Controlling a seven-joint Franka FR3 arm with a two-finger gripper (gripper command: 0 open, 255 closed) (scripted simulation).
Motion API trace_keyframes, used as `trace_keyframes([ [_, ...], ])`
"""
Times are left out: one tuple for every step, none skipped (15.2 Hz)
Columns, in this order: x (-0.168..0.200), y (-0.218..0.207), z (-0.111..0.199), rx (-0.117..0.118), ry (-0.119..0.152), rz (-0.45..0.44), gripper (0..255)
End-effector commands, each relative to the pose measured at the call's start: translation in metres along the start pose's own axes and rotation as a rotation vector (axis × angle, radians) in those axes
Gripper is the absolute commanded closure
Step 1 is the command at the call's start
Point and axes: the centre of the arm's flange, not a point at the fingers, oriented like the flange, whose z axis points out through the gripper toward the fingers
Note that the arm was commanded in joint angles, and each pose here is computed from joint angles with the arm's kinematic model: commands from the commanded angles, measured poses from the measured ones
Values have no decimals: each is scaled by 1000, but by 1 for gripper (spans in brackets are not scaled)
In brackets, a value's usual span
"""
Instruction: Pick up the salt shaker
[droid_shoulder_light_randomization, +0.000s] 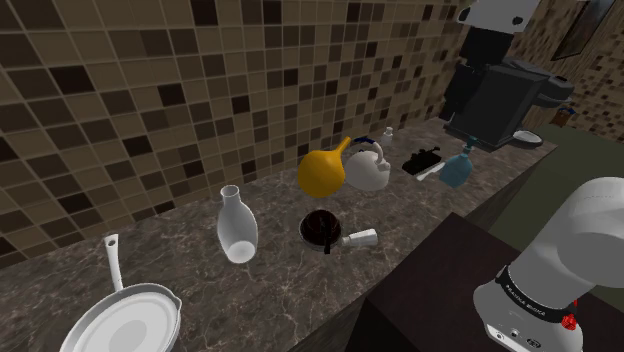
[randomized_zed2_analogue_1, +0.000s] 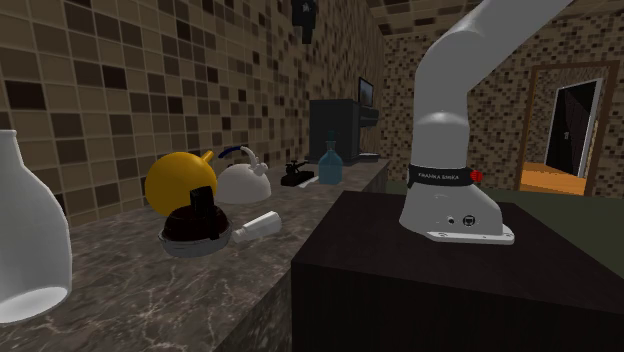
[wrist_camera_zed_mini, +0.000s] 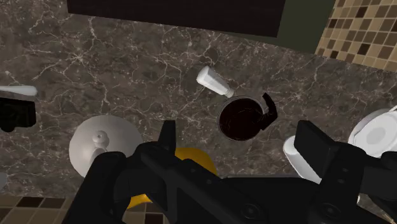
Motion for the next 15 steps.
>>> trace_keyframes([
  [0, 0, 0, 0, 0, 0, 0],
  [6, -2, 12, -5, -8, -27, 0],
  [12, -3, 25, -10, -16, -55, 0],
  [17, -5, 37, -15, -25, -82, 0],
  [23, -7, 50, -20, -33, -109, 0],
  [28, -9, 62, -25, -41, -136, 0],
  [33, -11, 75, -30, -49, -164, 0],
  [38, -13, 88, -35, -57, -191, 0],
  [43, -16, 100, -40, -65, -218, 0],
  [47, -18, 113, -44, -74, -246, 0],
  [52, -20, 126, -49, -82, -273, 0],
  [56, -23, 139, -54, -90, -300, 0],
  [60, -25, 152, -59, -98, -327, 0],
  [64, -28, 164, -64, -106, -355, 0],
  [68, -30, 177, -69, -114, -382, 0],
])
